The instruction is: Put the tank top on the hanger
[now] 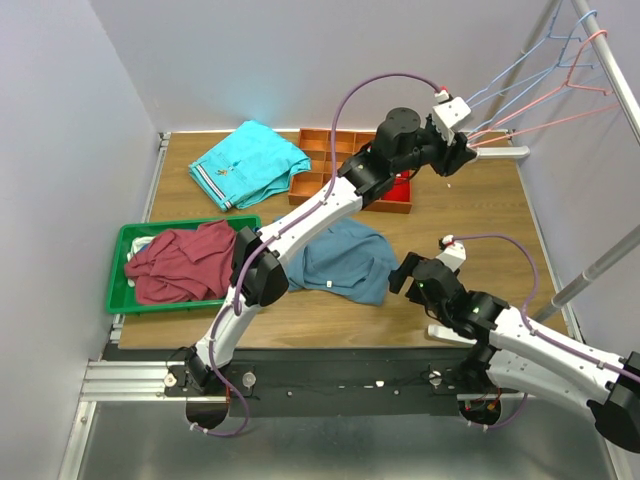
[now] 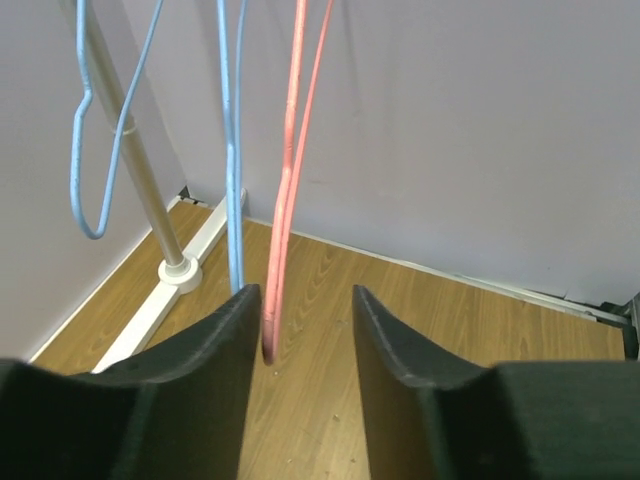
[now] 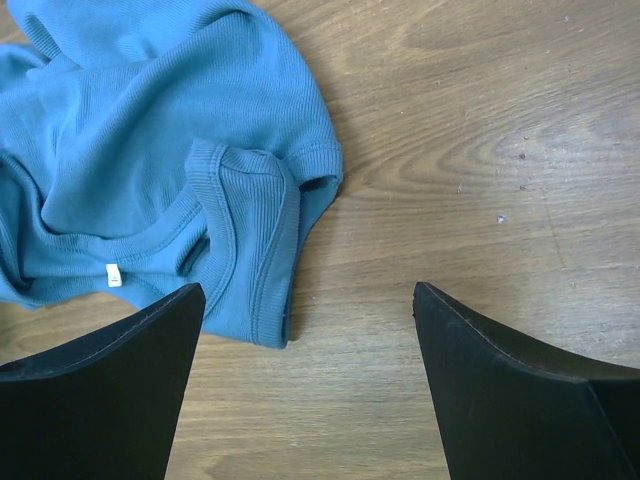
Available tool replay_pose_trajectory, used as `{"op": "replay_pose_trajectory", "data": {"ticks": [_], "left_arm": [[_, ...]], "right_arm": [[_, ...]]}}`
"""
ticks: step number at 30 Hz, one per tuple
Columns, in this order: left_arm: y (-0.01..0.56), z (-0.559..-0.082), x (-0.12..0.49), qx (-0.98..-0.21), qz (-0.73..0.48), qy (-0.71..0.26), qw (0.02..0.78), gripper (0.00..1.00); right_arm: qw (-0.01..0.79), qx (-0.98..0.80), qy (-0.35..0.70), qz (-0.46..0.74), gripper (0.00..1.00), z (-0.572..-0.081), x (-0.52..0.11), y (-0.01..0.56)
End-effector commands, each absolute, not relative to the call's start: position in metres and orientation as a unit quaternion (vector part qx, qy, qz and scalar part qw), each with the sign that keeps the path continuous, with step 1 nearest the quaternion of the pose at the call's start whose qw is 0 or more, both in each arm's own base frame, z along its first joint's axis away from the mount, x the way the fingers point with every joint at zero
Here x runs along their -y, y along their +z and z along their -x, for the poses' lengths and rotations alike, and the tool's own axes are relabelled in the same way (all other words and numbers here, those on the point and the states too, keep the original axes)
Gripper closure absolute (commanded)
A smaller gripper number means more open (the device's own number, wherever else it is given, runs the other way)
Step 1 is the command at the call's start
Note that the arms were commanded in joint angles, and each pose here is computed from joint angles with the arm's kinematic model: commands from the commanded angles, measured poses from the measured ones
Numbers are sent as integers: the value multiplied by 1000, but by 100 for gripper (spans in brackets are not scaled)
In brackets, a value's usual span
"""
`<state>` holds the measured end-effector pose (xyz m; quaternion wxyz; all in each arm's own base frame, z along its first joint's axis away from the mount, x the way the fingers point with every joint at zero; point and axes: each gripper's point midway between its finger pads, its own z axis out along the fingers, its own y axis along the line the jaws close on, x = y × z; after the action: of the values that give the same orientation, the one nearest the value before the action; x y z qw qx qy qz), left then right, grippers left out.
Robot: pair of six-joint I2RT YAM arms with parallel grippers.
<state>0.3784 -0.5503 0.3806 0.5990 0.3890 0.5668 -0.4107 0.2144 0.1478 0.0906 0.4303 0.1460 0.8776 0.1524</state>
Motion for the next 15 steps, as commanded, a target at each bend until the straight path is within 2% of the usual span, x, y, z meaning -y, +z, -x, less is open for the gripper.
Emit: {"op": "replay_pose_trajectory", "data": {"ticks": [1, 15], "left_arm": [[401, -384, 553, -549, -365, -410, 630, 54], [409, -383, 559, -536, -354, -404, 651, 89]], "right_arm": [[439, -876, 130, -150, 7, -213, -136, 91], [442, -875, 129, -152, 7, -213, -134, 94]]}}
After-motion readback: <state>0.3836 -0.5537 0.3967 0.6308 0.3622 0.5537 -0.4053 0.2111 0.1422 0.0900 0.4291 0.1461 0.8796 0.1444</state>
